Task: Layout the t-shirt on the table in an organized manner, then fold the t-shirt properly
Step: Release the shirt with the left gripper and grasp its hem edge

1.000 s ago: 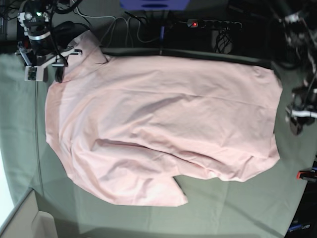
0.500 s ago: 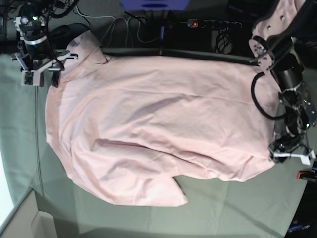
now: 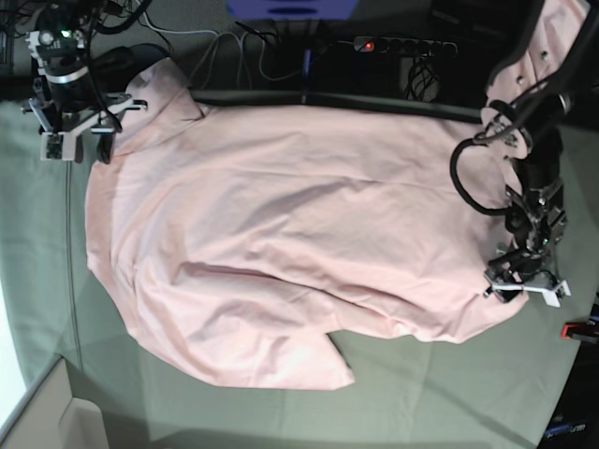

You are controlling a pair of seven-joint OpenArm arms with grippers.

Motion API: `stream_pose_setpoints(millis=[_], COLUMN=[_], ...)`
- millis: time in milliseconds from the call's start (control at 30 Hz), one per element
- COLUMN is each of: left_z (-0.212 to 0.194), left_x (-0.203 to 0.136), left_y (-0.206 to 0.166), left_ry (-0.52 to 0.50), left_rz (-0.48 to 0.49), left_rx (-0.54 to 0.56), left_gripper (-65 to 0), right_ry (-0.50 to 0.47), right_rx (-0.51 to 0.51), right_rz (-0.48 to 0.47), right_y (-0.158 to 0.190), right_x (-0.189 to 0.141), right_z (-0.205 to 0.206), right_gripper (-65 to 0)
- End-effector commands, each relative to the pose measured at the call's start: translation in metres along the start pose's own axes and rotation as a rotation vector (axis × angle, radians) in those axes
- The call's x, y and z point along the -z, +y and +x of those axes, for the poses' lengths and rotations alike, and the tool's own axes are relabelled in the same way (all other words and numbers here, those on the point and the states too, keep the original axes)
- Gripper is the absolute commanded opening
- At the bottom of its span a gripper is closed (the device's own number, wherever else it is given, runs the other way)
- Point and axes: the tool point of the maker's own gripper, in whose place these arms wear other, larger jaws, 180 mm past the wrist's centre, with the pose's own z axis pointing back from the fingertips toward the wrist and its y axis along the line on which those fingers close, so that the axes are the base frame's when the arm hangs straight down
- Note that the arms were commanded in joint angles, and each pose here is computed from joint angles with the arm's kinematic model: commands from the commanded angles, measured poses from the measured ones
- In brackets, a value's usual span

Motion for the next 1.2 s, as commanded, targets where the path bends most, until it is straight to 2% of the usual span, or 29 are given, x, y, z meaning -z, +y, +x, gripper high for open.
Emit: stream_pose_setpoints(millis=[0, 133, 300, 733, 800, 933, 1033, 1167], left_z=[0.034, 0.047, 0.045, -0.009, -0.011, -0.006, 0.015, 0.050], left_x=[0.002, -0.001, 0.000, 0.001, 0.001, 0.002, 0.007, 0.013], left_y=[-0.002, 0.014, 0.015, 0.010, 0.010, 0.008, -0.007, -0.031], left_ry=[-0.083, -0.104, -0.096, 0.022, 0.026, 0.015, -0.017, -0.070], left_rz=[-0.006, 0.017, 0.021, 0.013, 0.011, 0.008, -0.013, -0.056], left_rx=[-0.007, 0.007, 0.007, -0.013, -0.014, -0.014, -0.024, -0.039], left_gripper=[-29.8, -29.8, -29.8, -31.3, -37.9, -65.0, -62.9, -65.0], right_ry=[-0.043, -0.043, -0.045, -0.037, -0.036, -0.036, -0.036, -0.036], right_rx=[-0.001, -0.001, -0.001, -0.002, -0.002, -0.002, -0.002, -0.002], right_rz=[-0.003, -0.003, -0.002, -0.003, -0.003, -0.003, -0.003, -0.003], right_y=[-0.003, -0.003, -0.002, -0.003, -0.003, -0.003, -0.003, -0.003], right_x=[-0.002, -0.002, -0.001, -0.003, -0.003, -0.003, -0.003, -0.003], right_z=[0.011, 0.011, 0.012, 0.009, 0.008, 0.008, 0.008, 0.008], right_gripper=[-37.5, -37.5, -37.5, -37.6, -37.6, -37.6, -37.6, -37.6])
